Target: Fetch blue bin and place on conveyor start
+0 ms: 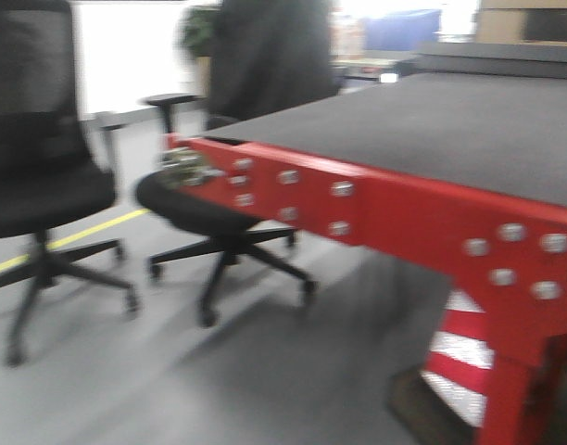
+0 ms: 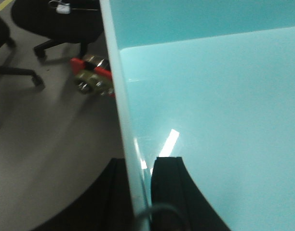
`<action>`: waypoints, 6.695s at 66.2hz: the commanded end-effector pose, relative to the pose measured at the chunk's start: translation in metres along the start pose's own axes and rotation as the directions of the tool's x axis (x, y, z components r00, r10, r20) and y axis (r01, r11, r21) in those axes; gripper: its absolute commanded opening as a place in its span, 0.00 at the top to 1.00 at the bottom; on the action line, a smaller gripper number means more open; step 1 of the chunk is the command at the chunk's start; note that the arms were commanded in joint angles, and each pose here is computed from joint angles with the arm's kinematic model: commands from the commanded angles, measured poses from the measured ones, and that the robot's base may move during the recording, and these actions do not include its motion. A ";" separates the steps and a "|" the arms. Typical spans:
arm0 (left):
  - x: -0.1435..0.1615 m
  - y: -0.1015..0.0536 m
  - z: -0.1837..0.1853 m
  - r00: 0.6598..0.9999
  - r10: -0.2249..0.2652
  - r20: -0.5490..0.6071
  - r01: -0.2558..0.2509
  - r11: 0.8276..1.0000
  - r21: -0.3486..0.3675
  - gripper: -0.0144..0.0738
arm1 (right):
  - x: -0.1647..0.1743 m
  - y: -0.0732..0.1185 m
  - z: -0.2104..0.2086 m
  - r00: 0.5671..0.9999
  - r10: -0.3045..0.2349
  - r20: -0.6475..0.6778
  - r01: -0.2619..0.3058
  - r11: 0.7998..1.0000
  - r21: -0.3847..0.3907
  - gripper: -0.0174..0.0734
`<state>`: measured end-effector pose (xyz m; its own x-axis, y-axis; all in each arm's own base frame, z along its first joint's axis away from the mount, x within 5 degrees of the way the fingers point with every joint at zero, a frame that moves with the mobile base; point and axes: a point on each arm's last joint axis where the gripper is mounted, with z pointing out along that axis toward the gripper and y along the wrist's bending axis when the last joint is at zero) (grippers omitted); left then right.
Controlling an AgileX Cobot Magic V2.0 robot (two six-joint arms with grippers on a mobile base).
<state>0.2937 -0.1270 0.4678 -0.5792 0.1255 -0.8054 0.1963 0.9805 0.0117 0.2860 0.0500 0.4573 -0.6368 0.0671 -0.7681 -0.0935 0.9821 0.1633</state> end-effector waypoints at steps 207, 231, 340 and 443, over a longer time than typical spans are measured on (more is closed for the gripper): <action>-0.010 0.007 -0.012 0.992 0.062 0.108 -0.056 0.996 -0.063 0.96 | -0.011 -0.002 -0.007 0.992 -0.035 0.119 0.033 0.999 0.021 0.98; 0.013 0.000 0.026 0.996 0.074 -0.045 -0.076 0.996 -0.056 0.96 | 0.008 -0.006 0.011 0.999 -0.028 -0.017 0.029 0.999 0.036 0.98; 0.082 0.019 0.070 0.982 0.079 -0.171 -0.085 0.996 -0.032 0.96 | 0.065 -0.031 0.037 0.996 -0.034 -0.080 0.043 0.993 0.114 0.97; 0.265 0.072 -0.146 0.740 -0.042 0.671 0.089 0.995 -0.036 0.96 | 0.232 -0.043 -0.109 0.685 -0.190 0.703 0.134 0.982 0.135 0.99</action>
<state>0.0399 -0.0007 0.3405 0.0706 -0.0492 -0.9963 0.1158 0.9924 -0.0408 0.0591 0.0045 0.3376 0.0887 -0.0028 -0.9961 -0.0821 0.9966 -0.0101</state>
